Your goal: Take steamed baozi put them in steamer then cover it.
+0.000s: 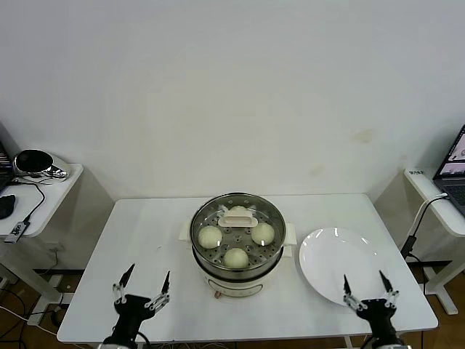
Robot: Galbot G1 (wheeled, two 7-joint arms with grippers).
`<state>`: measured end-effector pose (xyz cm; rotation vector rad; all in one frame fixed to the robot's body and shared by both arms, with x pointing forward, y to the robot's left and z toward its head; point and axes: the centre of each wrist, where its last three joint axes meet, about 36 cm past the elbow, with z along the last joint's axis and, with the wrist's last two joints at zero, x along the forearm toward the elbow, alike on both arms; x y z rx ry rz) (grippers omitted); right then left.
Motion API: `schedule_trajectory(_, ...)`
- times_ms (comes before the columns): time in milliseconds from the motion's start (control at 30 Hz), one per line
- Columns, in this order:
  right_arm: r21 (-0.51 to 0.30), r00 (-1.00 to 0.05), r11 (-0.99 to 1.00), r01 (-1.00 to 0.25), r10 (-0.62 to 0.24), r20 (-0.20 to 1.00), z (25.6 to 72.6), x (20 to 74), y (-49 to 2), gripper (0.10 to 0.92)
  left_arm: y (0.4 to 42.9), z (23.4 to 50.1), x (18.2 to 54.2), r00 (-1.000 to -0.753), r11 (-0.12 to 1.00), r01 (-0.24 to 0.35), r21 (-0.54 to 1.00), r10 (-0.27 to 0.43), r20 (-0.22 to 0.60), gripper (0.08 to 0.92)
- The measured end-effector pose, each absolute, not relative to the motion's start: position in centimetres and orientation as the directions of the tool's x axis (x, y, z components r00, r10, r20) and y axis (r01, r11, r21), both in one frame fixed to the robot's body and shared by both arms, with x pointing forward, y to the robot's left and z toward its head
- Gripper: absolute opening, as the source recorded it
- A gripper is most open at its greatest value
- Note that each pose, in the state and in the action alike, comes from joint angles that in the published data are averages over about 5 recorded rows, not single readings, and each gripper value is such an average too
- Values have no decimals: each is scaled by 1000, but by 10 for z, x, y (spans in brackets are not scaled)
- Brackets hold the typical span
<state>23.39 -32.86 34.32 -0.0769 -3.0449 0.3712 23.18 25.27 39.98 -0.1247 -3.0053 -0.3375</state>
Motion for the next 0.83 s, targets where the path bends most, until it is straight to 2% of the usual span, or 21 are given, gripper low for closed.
schedule_trajectory(167, -212, -995, 977, -12, 8, 95, 337, 225, -317, 823, 266, 386, 217, -987, 992, 53, 112, 35, 158, 823)
schedule_trajectory(433, -162, -992, 985, -57, -38, 122, 335, 216, -301, 823, 280, 370, 202, -981, 999, 4, 41, -4, 194, 823)
schedule_trajectory(833, -130, -988, 988, -83, -64, 140, 334, 210, -288, 823, 292, 355, 190, -974, 1000, -6, 25, -12, 228, 823)
